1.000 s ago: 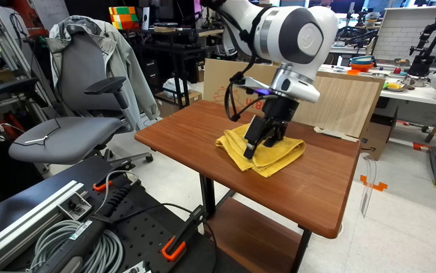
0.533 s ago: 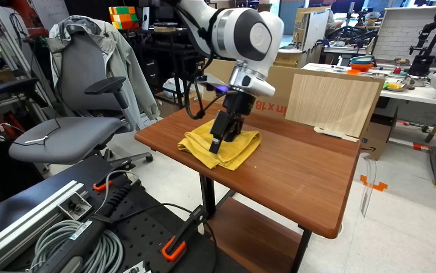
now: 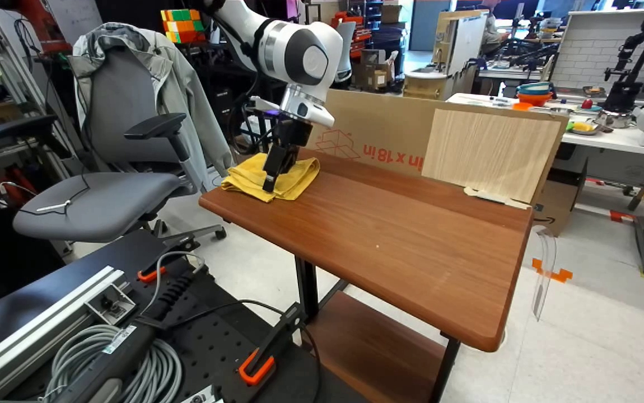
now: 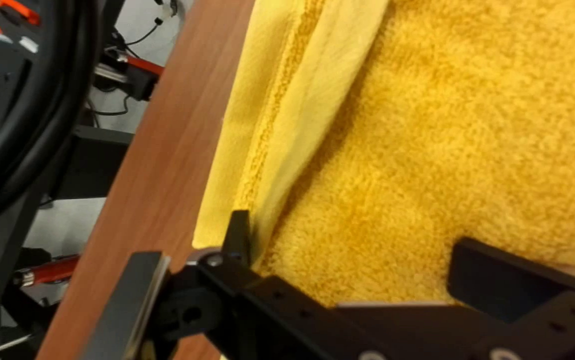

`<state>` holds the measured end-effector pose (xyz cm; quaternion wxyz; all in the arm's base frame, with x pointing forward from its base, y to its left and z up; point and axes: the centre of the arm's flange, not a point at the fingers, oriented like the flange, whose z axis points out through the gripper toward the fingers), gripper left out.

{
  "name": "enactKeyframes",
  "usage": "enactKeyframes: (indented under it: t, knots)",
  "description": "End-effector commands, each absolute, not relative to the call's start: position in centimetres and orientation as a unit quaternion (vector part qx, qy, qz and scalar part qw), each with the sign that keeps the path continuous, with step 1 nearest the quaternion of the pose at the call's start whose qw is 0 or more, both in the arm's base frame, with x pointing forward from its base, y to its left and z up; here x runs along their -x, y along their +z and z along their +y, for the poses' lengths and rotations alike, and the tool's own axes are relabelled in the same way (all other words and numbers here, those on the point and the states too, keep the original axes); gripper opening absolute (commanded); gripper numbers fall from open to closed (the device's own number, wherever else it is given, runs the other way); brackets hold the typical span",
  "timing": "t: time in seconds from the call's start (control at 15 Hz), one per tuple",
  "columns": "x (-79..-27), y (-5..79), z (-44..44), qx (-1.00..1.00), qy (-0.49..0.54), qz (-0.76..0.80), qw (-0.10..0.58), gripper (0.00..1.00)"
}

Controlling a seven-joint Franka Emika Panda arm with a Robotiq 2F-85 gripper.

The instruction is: Use the yellow towel to wipe the table

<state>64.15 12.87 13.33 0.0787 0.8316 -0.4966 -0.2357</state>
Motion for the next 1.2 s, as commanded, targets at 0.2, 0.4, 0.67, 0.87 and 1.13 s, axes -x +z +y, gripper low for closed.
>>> enactKeyframes:
  t: [0.2, 0.4, 0.67, 0.87, 1.13]
  knots:
    - [-71.8, 11.0, 12.9, -0.826, -0.190, -0.530, 0.038, 1.00]
    - [-72.9, 11.1, 9.3, -0.814, -0.179, -0.552, 0.034, 1.00]
    - [-70.9, 11.7, 1.6, -0.794, -0.179, -0.579, 0.056, 1.00]
    - [-69.9, 12.6, -4.8, -0.769, -0.176, -0.612, 0.060, 1.00]
    - [-68.7, 12.7, -13.2, -0.722, -0.169, -0.668, 0.062, 1.00]
